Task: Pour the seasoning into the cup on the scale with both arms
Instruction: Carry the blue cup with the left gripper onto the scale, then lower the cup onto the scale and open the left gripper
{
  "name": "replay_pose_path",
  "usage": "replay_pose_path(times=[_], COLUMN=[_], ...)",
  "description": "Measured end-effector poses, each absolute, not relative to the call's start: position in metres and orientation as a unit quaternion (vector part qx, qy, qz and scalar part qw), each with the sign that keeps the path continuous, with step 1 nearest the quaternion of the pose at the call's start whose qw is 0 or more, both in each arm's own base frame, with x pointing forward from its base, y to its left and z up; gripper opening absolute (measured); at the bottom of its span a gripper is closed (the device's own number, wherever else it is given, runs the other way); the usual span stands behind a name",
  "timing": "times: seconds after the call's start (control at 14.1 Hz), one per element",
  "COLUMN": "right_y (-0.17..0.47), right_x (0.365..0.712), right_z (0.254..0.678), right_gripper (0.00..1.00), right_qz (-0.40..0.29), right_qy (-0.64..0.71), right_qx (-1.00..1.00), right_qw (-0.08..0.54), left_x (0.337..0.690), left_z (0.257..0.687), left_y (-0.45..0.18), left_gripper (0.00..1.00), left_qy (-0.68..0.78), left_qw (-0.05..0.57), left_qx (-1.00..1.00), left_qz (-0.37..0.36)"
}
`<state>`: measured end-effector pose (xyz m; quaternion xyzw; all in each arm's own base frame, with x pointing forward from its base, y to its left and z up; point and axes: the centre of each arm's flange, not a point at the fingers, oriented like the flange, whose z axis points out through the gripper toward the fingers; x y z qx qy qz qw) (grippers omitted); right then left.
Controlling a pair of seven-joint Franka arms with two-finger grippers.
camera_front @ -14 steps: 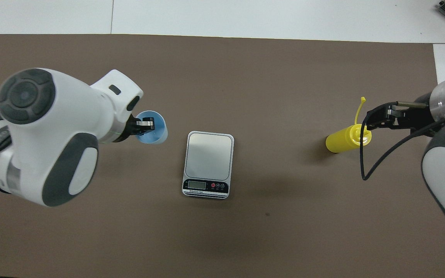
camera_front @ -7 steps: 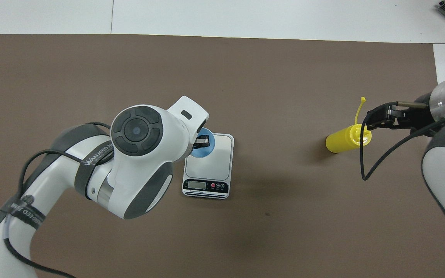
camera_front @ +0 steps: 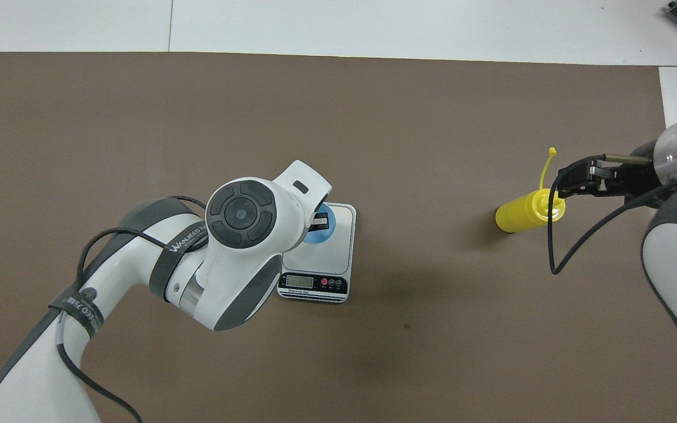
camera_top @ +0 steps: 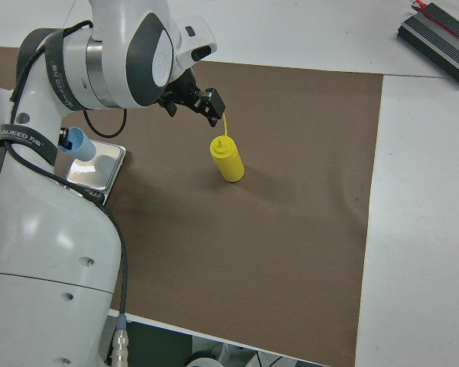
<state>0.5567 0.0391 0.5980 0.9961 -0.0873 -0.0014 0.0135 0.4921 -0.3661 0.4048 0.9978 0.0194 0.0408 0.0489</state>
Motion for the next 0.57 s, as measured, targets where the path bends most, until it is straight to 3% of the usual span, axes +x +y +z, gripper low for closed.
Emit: replay_pose_path(times=[0.57], right_y=[0.0391], right_x=[0.5567], right_z=[0.598], right_gripper=[1.0], right_qz=[-0.001], right_qy=[-0.087], right_qx=[0.996], right_qw=[0.013], left_x=[0.4879], left_z=[0.3877], left_y=[-0.3631], left_gripper=[0.04], left_qy=[0.007], left_qw=[0.037], left_qx=[0.998], left_qz=[0.052])
